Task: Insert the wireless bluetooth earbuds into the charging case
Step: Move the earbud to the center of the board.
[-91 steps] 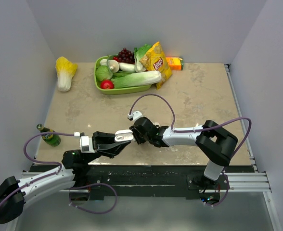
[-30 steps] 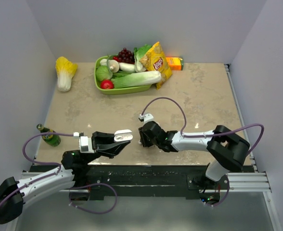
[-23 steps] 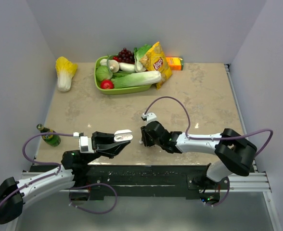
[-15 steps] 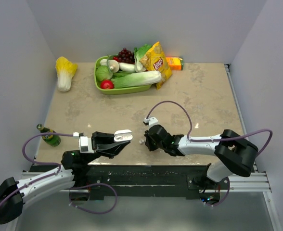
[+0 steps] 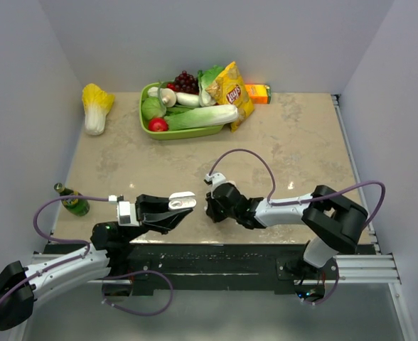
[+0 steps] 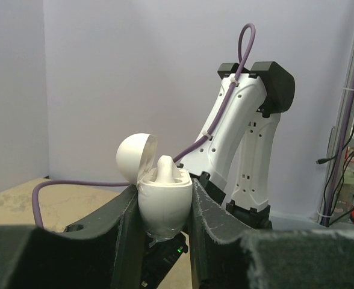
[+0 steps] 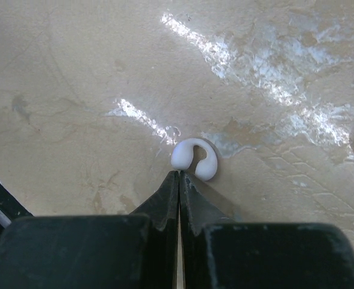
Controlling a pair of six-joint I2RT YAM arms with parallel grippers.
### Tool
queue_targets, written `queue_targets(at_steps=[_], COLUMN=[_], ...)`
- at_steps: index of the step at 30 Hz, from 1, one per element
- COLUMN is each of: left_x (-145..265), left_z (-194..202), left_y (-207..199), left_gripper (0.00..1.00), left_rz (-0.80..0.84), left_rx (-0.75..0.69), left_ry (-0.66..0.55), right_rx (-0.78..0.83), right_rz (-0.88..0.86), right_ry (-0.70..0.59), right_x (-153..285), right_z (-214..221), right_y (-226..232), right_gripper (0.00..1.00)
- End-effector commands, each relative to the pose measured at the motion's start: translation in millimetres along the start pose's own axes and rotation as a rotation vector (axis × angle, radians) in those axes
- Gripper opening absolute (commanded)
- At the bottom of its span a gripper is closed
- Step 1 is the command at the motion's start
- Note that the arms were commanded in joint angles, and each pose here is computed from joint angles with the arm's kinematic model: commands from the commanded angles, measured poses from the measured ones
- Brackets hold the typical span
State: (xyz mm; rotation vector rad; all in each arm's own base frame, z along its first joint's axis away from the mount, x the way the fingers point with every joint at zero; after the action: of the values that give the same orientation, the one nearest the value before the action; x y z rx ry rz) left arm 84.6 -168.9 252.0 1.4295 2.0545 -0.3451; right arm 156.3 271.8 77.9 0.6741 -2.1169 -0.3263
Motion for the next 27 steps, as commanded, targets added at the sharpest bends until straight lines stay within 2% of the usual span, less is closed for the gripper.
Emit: queue_targets(at_steps=[1, 11, 12, 16, 19, 22, 27], left_x=[17.7, 18.1, 18.1, 18.4, 18.8, 18.8, 18.6], left_z=[14.8, 17.2, 16.9, 16.8, 16.3, 16.3, 16.9], left_y=[-2.2, -1.8, -1.9, -2.5, -2.7, -2.4, -2.9], left_gripper=[0.00, 0.00, 0.00, 0.00, 0.00, 0.00, 0.00], left_rz=[-0.017, -0.022, -0.021, -0.016, -0.014, -0.017, -0.011], left_rx=[-0.022, -0.018, -0.018, -0.017, -0.019, -0.021, -0.017], left_ry=[0.027, 0.037, 0.035, 0.034, 0.031, 0.031, 0.033], right_rx=[0.021, 0.011, 0.016, 0.038, 0.046, 0.052, 0.047], right_rz=[0.016, 0.031, 0.017, -0.052, -0.091, -0.045, 0.008], right_ry=[0.006, 0.000, -0.003, -0.034, -0.067, -0.131, -0.158], right_x=[-6.5, -22.3, -22.0, -8.8, 9.1, 20.6, 20.2], right_z=[-1.5, -11.2, -13.4, -22.4, -29.3, -39.9, -49.8], right_y=[3.0, 12.7, 15.2, 23.4, 28.2, 23.1, 11.6], right_gripper=[0.00, 0.00, 0.03, 0.26, 0.36, 0.40, 0.41])
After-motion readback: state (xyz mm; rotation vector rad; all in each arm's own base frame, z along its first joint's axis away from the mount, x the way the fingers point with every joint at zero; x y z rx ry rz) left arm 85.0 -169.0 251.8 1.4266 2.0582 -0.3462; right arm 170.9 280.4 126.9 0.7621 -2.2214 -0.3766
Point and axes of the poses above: each gripper's point midway between its finger pads, its own x axis back along the fingers, its own y axis along the line the jaws close on, z = x × y, the point moved 9 cm from there along x, back along the fingers, and after that the axes turned 15 degrees about -x, right-handed, at the moved point
